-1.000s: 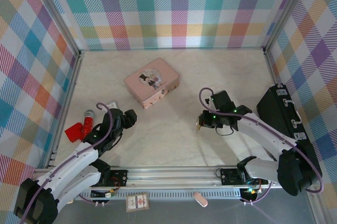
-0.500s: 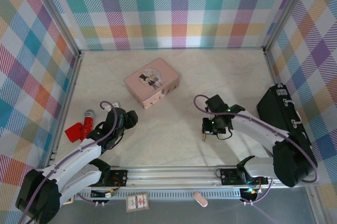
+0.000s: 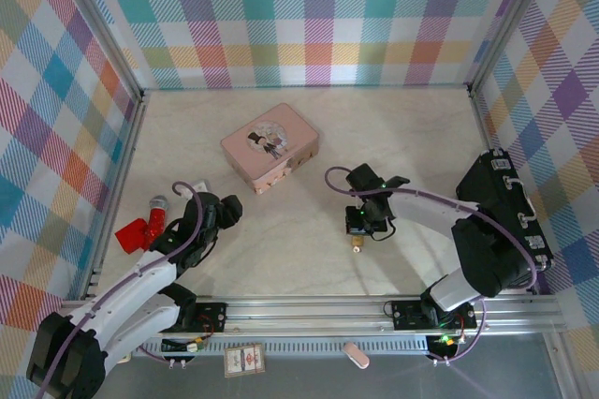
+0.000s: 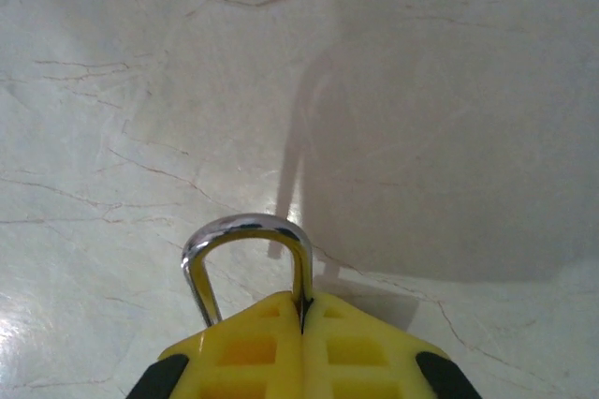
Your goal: Unlock the padlock with the key
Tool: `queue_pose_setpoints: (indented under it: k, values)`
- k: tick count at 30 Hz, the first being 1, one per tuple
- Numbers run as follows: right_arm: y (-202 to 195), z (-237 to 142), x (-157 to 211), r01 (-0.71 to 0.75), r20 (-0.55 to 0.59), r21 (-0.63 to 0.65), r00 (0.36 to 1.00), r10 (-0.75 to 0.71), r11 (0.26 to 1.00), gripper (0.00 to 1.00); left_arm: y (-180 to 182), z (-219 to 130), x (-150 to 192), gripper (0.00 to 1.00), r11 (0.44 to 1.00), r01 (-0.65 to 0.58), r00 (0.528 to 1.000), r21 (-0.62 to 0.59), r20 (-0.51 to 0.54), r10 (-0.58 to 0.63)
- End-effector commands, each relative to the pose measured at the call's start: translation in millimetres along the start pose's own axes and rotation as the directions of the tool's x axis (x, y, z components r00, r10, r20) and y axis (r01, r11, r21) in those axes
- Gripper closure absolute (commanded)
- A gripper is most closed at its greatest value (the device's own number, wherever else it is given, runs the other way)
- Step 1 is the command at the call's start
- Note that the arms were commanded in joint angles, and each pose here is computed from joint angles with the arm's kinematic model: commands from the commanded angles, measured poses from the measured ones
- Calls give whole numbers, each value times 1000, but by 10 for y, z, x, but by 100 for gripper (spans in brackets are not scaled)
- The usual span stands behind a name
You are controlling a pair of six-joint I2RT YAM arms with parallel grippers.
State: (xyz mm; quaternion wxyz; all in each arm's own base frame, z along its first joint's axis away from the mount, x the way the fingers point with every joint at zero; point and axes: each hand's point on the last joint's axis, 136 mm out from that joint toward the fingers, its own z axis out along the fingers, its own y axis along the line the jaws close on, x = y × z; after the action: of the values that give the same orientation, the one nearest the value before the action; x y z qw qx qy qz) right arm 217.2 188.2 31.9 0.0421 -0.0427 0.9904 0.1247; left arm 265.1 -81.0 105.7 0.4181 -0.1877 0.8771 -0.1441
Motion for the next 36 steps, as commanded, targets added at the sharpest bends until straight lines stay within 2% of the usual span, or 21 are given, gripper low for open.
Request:
queue_pose_setpoints:
  k: [1,7,15,19,25,27,30,33,36]
  values:
    - [72,-23,-74,2,8,6,1000,-2,1000,100,34,-51,-86,31,1000,-4,1000,-19,23,5]
    - [45,-24,-65,4,-1,41,1000,-4,999,99,49,-76,-93,31,1000,-3,1000,-23,24,3]
    - [75,-75,-73,16,13,24,1000,-16,1000,87,22,-111,-147,31,1000,-16,1000,-25,26,16]
    - [71,-128,-87,25,26,29,999,-26,999,75,6,-135,-176,31,1000,-16,999,-21,32,17]
    - [97,-324,-146,50,86,22,995,-52,998,69,13,-207,-232,31,999,-36,999,-36,36,38]
    - [89,-487,-207,71,143,35,987,-75,997,67,2,-261,-304,31,997,-57,997,-45,50,59]
    - [21,-871,-364,82,313,73,945,-101,994,59,2,-379,-463,31,994,-82,991,-65,96,88]
    - [7,-1336,-506,102,507,76,853,-127,992,51,-19,-522,-666,30,992,-104,979,-77,165,116]
    - [-17,-1832,-609,102,691,68,713,-121,992,40,12,-714,-923,30,991,-75,959,-113,263,103]
